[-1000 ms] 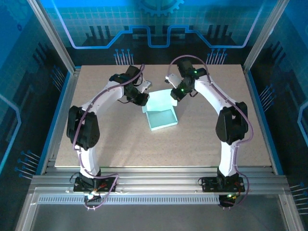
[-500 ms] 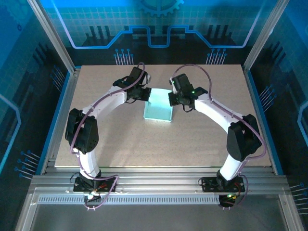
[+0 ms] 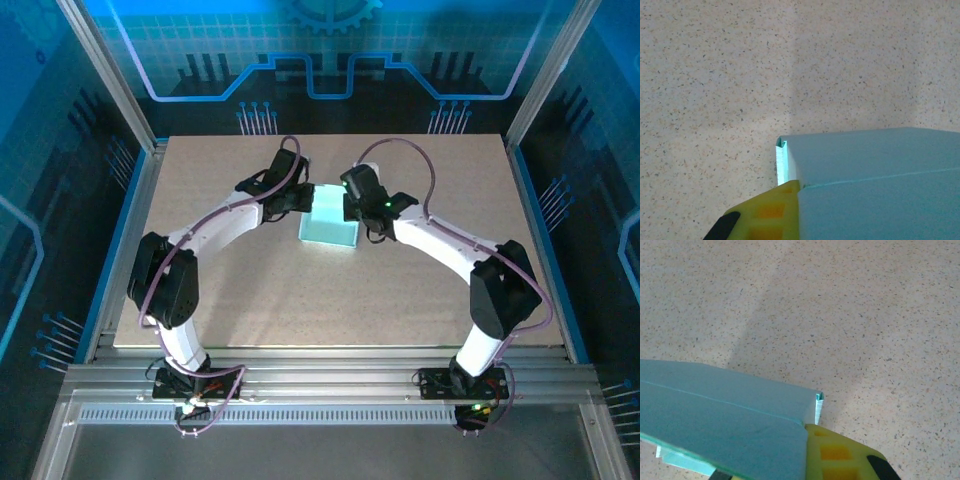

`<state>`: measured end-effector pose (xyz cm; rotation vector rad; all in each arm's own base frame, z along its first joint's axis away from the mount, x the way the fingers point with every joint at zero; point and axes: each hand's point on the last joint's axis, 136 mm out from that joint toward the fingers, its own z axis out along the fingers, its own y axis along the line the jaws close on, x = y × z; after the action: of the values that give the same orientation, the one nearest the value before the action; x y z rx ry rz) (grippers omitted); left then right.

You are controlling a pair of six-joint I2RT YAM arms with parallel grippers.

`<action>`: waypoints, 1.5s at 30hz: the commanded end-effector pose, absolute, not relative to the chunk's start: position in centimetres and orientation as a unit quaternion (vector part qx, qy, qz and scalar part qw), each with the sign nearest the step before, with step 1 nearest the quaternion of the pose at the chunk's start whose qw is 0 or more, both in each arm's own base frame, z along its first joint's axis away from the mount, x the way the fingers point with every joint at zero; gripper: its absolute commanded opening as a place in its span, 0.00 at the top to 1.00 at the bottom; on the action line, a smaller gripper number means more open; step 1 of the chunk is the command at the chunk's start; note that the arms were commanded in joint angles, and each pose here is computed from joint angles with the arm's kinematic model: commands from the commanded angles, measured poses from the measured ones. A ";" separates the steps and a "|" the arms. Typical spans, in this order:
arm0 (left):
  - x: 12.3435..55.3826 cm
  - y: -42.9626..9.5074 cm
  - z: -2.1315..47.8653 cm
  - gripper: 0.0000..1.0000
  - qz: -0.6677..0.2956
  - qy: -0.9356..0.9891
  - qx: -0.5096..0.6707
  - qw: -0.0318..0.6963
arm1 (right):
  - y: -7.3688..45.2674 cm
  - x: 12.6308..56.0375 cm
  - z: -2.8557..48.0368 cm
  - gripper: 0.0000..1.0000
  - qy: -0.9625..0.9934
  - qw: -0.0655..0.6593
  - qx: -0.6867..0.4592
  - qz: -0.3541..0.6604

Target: Fold the paper box

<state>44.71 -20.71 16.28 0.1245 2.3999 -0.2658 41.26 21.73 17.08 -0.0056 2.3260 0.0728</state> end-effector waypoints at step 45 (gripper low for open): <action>38.3 -23.2 13.9 1.00 -0.134 0.777 0.044 0.614 | 25.0 35.6 7.4 1.00 0.866 0.494 -0.009 0.072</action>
<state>38.19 -20.01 9.45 0.0999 1.9778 -0.1372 36.32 23.69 8.68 0.0376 2.1085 0.1448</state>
